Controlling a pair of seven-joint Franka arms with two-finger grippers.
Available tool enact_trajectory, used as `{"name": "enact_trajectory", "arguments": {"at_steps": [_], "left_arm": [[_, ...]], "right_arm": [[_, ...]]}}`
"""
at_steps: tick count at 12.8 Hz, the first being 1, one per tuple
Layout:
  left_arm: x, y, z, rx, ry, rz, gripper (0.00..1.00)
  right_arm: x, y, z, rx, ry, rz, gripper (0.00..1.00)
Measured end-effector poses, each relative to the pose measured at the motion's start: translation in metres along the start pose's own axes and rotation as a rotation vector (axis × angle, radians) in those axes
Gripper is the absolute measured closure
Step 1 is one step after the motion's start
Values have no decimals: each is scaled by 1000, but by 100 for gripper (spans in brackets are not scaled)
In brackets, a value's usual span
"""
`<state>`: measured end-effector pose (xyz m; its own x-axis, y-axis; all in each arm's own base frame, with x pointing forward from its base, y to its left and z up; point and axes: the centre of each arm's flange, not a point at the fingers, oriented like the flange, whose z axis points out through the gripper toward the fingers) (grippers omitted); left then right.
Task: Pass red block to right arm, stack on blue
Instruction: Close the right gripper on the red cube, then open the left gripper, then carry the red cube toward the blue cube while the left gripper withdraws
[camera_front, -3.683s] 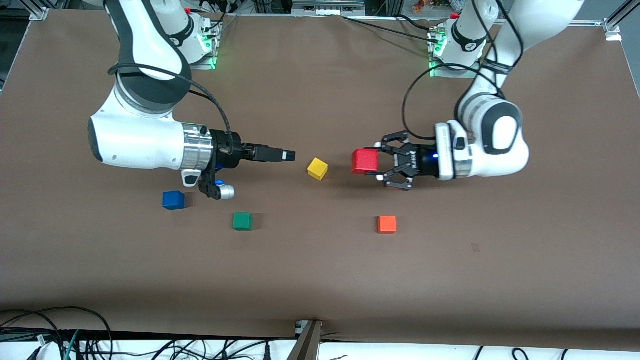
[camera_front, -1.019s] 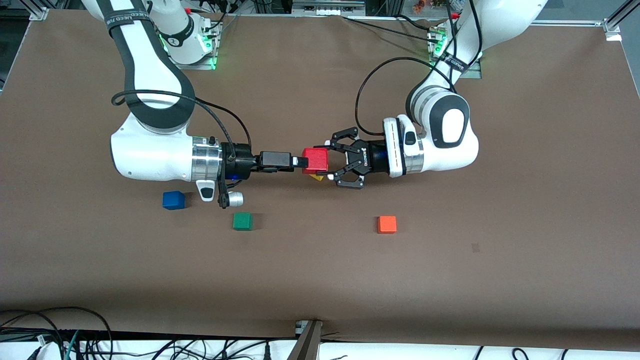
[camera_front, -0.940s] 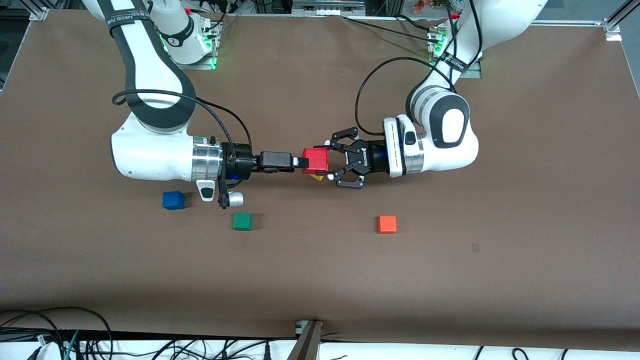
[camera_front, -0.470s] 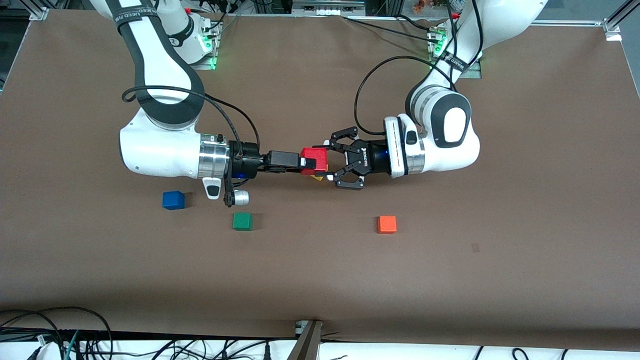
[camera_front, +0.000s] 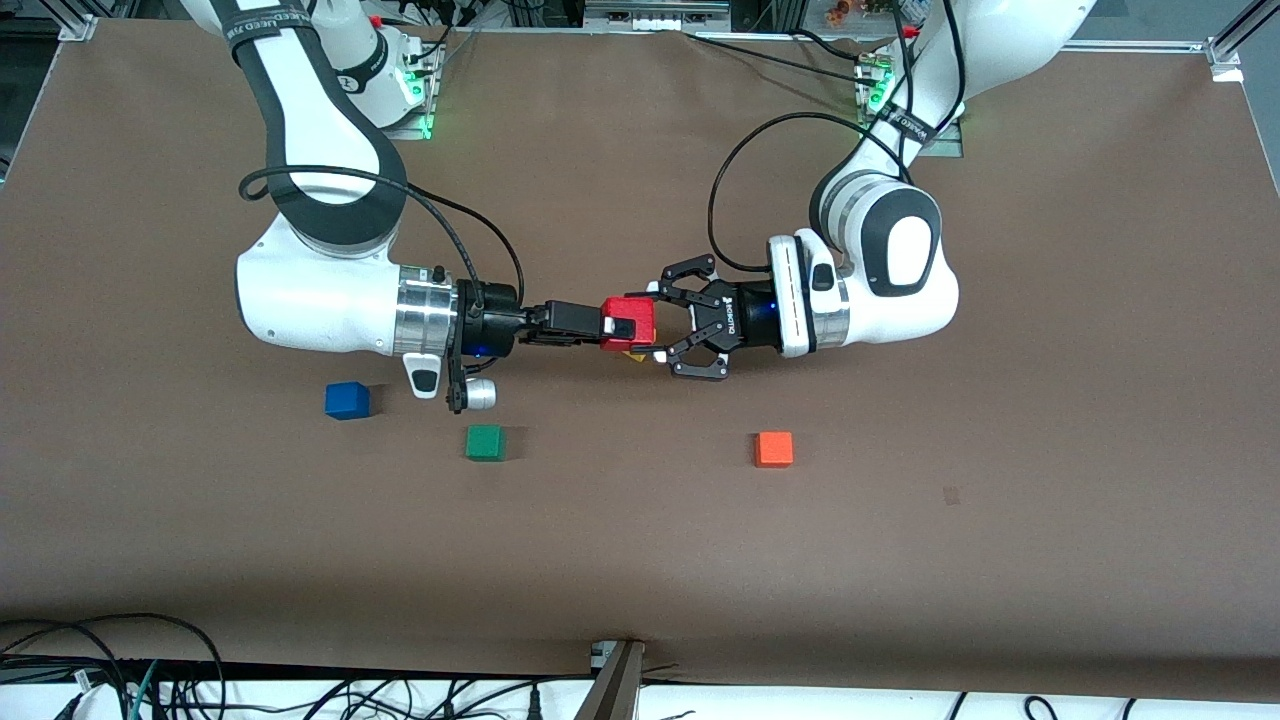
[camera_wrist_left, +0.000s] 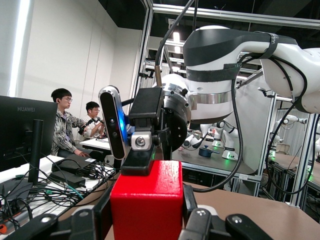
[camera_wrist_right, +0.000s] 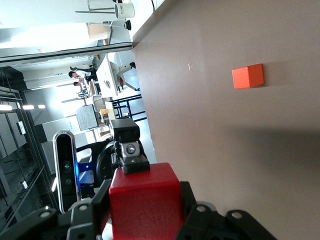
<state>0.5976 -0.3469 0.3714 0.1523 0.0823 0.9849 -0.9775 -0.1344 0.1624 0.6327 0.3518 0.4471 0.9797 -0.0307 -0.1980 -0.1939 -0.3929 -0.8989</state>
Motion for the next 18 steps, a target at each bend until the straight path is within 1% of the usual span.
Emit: {"name": "enact_trajectory", "arguments": {"at_steps": [7, 8, 9, 10, 12, 15, 18], "left_arm": [[1, 0, 1, 1, 3, 1, 44], [2, 0, 1, 0, 4, 1, 39], [2, 0, 1, 1, 4, -2, 30], [2, 0, 1, 1, 4, -10, 22], [3, -2, -1, 4, 5, -41, 0], [6, -6, -6, 14, 7, -55, 0], [22, -22, -28, 48, 9, -27, 0]], "right_arm": [[0, -1, -1, 1, 1, -2, 42], [0, -2, -1, 2, 2, 1, 42], [-1, -3, -2, 2, 2, 7, 44], [-1, -3, -2, 2, 3, 10, 44], [-1, -4, -3, 3, 4, 12, 44], [0, -4, -4, 3, 6, 12, 44], [1, -7, -10, -2, 15, 4, 44]]}}
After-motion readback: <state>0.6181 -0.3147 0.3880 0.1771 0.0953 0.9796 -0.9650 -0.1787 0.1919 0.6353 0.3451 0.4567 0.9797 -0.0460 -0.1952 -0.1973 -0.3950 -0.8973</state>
